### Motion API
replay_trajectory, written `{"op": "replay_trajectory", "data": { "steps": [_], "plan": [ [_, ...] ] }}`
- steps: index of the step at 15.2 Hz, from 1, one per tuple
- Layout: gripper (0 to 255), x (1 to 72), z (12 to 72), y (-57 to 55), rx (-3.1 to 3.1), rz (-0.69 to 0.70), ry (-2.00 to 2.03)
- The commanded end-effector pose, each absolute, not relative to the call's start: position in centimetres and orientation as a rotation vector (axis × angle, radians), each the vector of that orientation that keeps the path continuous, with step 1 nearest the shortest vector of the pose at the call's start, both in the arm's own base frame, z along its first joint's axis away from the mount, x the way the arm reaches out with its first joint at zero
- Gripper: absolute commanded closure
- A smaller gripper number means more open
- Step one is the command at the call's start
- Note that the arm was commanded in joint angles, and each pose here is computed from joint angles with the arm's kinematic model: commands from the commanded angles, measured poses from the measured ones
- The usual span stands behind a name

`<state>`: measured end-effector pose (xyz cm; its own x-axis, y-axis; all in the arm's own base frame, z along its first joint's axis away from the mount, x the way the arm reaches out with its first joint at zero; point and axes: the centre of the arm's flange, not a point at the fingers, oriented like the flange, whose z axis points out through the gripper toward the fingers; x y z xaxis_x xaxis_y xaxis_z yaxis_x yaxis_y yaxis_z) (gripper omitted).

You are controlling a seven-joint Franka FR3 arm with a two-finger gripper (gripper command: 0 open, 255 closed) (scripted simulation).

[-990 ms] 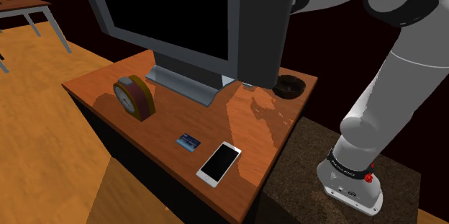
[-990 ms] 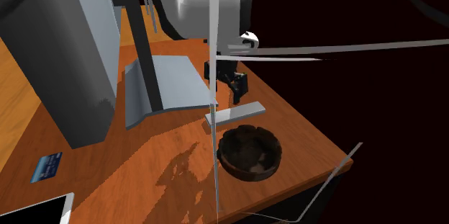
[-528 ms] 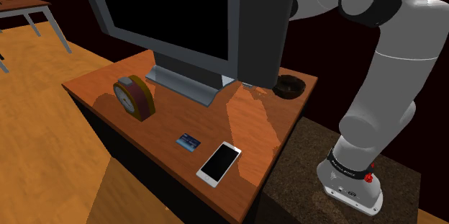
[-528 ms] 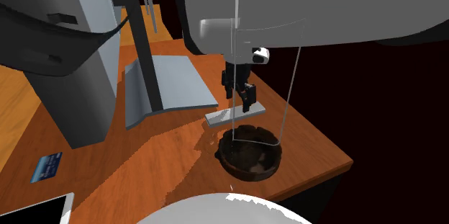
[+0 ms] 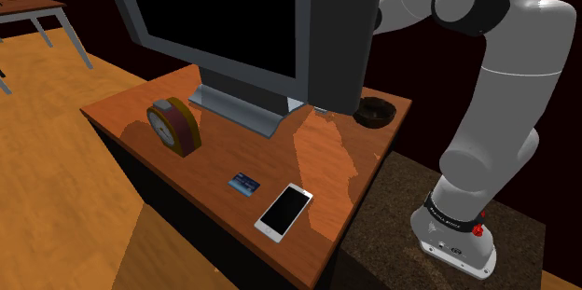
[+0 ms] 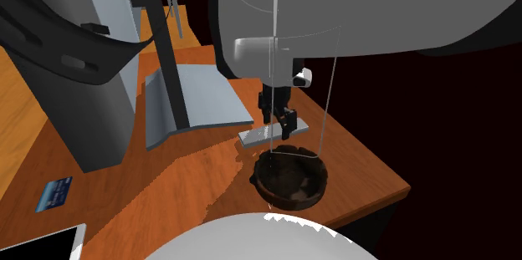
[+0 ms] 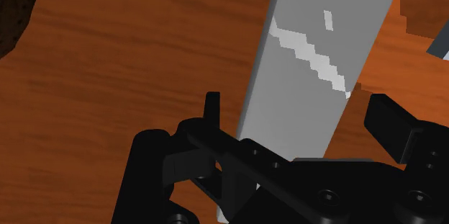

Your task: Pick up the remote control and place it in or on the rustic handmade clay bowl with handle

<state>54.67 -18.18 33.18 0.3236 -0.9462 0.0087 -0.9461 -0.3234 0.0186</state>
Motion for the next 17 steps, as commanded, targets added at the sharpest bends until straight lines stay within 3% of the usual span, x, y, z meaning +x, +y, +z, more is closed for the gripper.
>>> {"op": "replay_trajectory", "data": {
  "steps": [1, 5, 6, 17],
  "plan": [
    [0, 54.7, 33.1, -18.2, 2.539, -0.005, -1.816],
    [0, 54.7, 33.1, -18.2, 2.539, -0.005, -1.816],
    [255, 54.7, 33.1, -18.2, 2.539, -0.005, -1.816],
    [255, 54.7, 34.1, -18.2, 2.539, -0.005, -1.816]
  ]
}}
